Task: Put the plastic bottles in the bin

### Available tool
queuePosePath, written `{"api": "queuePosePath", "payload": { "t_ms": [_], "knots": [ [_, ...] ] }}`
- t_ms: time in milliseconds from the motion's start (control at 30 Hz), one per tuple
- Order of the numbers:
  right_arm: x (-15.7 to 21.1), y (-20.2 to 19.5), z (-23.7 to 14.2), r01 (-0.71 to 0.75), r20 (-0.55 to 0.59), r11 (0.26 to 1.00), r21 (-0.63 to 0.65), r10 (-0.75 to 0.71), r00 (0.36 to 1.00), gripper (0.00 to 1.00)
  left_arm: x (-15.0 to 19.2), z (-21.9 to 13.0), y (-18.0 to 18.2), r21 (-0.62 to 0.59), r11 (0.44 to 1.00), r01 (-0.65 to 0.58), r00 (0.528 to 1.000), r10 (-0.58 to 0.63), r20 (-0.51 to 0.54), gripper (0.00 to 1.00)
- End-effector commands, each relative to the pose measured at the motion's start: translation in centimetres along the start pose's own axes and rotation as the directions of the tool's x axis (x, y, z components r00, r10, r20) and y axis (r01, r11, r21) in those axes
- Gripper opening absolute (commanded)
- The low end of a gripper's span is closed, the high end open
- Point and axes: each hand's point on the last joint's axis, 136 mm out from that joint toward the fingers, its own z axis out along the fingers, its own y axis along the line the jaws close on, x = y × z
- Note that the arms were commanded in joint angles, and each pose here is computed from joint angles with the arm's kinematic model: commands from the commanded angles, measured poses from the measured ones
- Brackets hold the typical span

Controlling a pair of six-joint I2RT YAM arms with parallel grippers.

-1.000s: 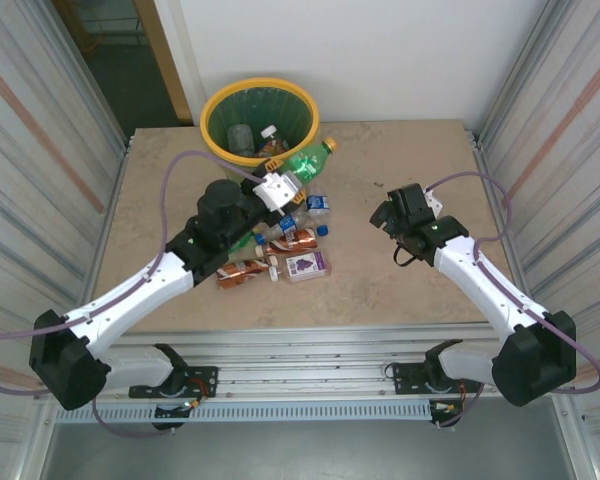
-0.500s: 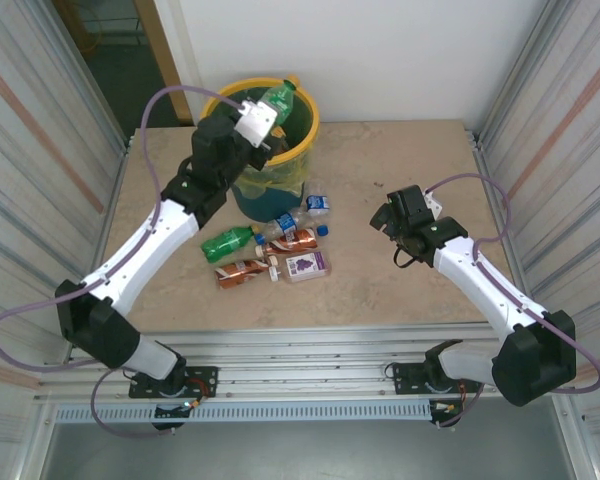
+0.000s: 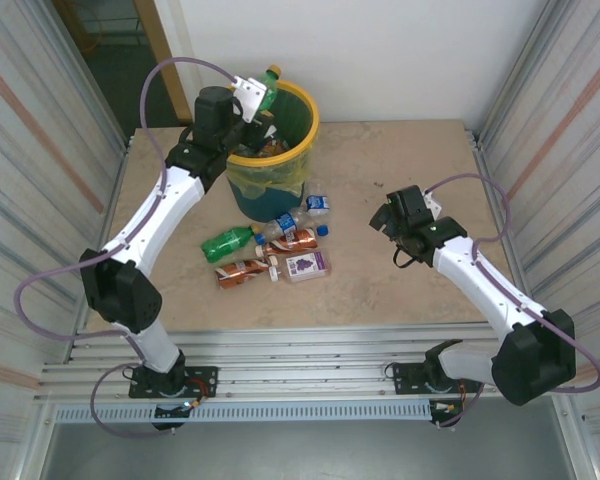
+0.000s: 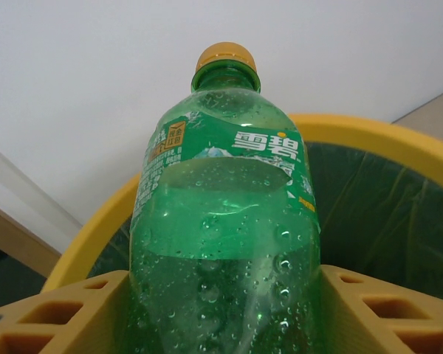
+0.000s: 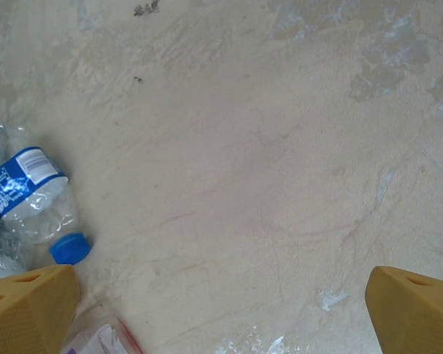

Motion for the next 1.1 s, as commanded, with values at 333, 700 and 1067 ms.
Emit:
{"api": "queuePosePath", "payload": {
  "t_ms": [333,700,1067],
  "knots": [
    [1.1,-0.3,0.9,0.023,-0.041,0.999,0.025,-0.022,0.999,0.98,4.6,3.9,-1.2,0.071,0.997,0.023,0.988,-0.012,-0.156,0.30],
    [2.8,0.0,1.9,0.065,-0.080,0.997,0.041,-0.061,0.995,0.98,5.3,4.8,-1.5,0.080,0.996,0.039,0.984,-0.025,-0.174,0.70],
    [5.9,2.3,2.7,0.159,-0.098,0.986,0.056,-0.153,0.983,0.98,2.1,2.4,-0.2,0.055,0.997,0.053,0.994,-0.047,-0.094,0.90]
  ]
}}
